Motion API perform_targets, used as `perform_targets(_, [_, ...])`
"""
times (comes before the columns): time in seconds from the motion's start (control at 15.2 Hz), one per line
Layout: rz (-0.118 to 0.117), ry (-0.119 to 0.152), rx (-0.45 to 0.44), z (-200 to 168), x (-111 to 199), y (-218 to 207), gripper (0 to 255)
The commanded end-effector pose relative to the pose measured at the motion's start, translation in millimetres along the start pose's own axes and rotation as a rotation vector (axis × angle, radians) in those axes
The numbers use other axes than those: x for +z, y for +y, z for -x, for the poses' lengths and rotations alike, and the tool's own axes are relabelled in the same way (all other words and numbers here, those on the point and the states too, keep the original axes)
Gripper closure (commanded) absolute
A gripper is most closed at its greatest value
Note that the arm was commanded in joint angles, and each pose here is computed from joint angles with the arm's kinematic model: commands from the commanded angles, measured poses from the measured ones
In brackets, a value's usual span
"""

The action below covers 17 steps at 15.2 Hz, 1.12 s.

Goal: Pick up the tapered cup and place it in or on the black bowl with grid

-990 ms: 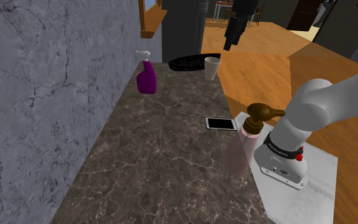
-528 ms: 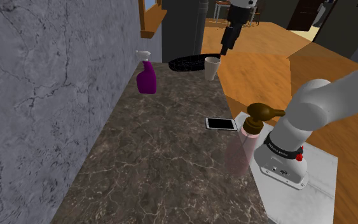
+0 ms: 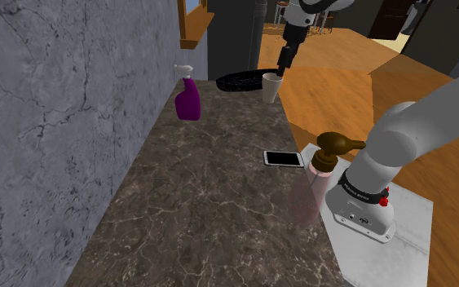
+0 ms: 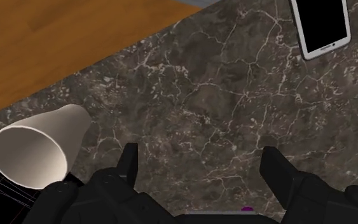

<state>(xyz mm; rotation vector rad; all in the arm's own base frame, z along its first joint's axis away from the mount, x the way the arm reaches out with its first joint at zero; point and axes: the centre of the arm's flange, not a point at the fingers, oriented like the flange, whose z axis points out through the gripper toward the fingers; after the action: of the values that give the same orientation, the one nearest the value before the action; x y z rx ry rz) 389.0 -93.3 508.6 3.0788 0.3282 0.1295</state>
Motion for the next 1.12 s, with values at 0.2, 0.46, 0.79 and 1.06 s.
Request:
perform_targets(0.2, [0.029, 0.002, -0.032, -23.4, 40.2, 45.3, 0])
perform_targets(0.46, [0.051, 0.003, -0.057, -42.3, 68.4, 82.2, 0])
perform_targets(0.79, [0.078, 0.004, -0.087, -67.4, 102.5, 128.6, 0])
perform_targets(1.06, [0.089, 0.005, -0.098, -77.0, 125.2, 146.6, 0])
